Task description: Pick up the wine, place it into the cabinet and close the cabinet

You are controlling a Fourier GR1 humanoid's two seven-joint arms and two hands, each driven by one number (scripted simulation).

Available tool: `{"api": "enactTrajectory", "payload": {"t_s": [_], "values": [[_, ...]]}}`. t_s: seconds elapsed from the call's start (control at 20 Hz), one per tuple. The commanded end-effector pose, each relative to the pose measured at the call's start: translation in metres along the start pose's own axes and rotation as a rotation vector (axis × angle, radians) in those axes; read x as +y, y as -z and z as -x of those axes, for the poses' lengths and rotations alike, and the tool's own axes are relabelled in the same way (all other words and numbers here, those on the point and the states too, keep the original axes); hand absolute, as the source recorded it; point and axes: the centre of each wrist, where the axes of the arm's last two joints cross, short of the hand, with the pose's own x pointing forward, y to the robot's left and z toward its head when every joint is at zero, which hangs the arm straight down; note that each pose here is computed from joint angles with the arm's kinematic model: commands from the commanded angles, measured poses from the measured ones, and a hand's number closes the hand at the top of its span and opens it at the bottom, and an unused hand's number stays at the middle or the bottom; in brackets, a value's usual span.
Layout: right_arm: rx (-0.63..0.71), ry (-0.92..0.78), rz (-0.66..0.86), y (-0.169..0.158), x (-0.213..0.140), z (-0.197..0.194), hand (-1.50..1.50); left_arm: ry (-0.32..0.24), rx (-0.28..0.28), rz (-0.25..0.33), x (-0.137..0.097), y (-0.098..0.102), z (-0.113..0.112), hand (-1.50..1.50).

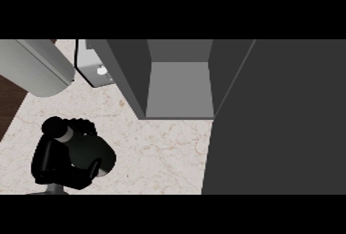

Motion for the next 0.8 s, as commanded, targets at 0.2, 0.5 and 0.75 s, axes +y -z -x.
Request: {"api": "enactTrajectory", "payload": {"t_s": [0.2,0.5,0.75], "values": [[-0.045,0.047,-0.019,-0.018,-0.004,-0.003,-1.50,-0.012,0.016,0.044,-0.072,0.039,-0.048,1.50],[-0.041,0.047,-0.037,-0.023,-0.001,-0.016,-1.50,-0.055,0.021,0.089,-0.101,0.054,-0.054,1.50],[-0.062,0.022,-0.014,-0.008,-0.019,-0.016,-1.50,-0.073,0.026,0.107,-0.138,0.061,-0.062,1.50]]}}
